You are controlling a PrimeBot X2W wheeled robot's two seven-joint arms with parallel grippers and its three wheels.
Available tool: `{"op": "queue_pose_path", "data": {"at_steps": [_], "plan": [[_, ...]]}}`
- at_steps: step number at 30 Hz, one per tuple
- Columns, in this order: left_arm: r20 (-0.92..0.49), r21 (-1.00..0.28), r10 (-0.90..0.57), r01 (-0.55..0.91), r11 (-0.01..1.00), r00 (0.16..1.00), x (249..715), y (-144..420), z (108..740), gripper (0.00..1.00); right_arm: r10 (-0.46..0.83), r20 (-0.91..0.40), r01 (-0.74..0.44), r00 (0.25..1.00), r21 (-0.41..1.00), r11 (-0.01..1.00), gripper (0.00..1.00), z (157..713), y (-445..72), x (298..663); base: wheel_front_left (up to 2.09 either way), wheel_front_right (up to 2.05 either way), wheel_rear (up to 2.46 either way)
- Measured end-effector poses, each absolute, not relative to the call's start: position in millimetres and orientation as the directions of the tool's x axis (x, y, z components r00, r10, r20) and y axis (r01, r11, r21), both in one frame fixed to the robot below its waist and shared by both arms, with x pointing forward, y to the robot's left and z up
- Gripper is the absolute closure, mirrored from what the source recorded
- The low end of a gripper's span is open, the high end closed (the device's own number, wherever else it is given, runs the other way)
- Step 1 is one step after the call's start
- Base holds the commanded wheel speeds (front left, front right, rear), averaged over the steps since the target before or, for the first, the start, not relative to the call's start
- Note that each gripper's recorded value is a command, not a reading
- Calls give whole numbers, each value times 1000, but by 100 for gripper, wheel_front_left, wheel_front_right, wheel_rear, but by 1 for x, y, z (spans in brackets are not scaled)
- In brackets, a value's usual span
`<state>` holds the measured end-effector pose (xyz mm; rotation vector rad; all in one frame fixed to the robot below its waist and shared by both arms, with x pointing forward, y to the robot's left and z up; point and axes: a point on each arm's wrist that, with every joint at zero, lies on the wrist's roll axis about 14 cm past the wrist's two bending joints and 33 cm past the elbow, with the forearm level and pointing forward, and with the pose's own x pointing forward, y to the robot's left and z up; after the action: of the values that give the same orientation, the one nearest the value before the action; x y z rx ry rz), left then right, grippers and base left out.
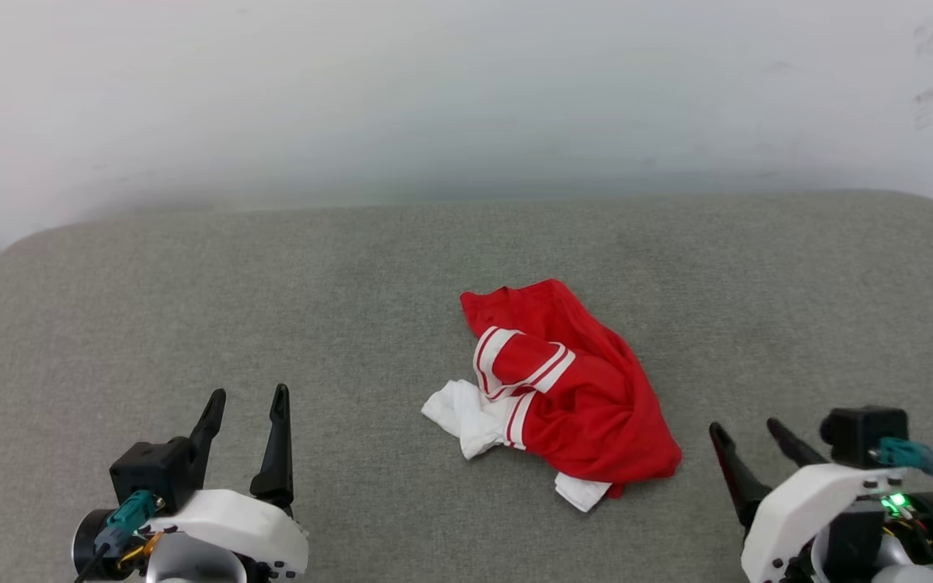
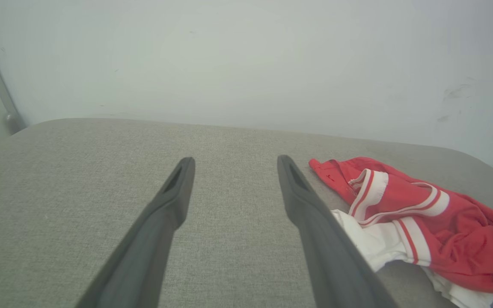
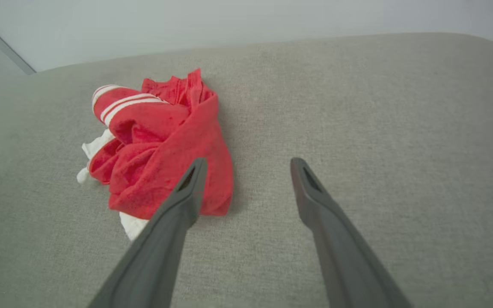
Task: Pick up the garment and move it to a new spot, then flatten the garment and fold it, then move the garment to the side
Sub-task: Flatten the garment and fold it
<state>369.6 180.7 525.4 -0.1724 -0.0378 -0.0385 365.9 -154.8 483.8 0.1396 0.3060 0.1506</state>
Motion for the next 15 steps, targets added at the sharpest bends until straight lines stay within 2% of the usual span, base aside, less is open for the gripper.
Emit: {"op": "queue_pose_path", "data": {"at_steps": [7,15], "plan": [[27,-178,-7,12,984,1000,374,189,518,0,339,-513,-289,789,177,941,0,460,-107,374,0,0,0],[13,-194,13,-10,981,1000,383,195,508,0,434,-676,-466,595,150,872,0,437,-69,380,0,0,0]]}}
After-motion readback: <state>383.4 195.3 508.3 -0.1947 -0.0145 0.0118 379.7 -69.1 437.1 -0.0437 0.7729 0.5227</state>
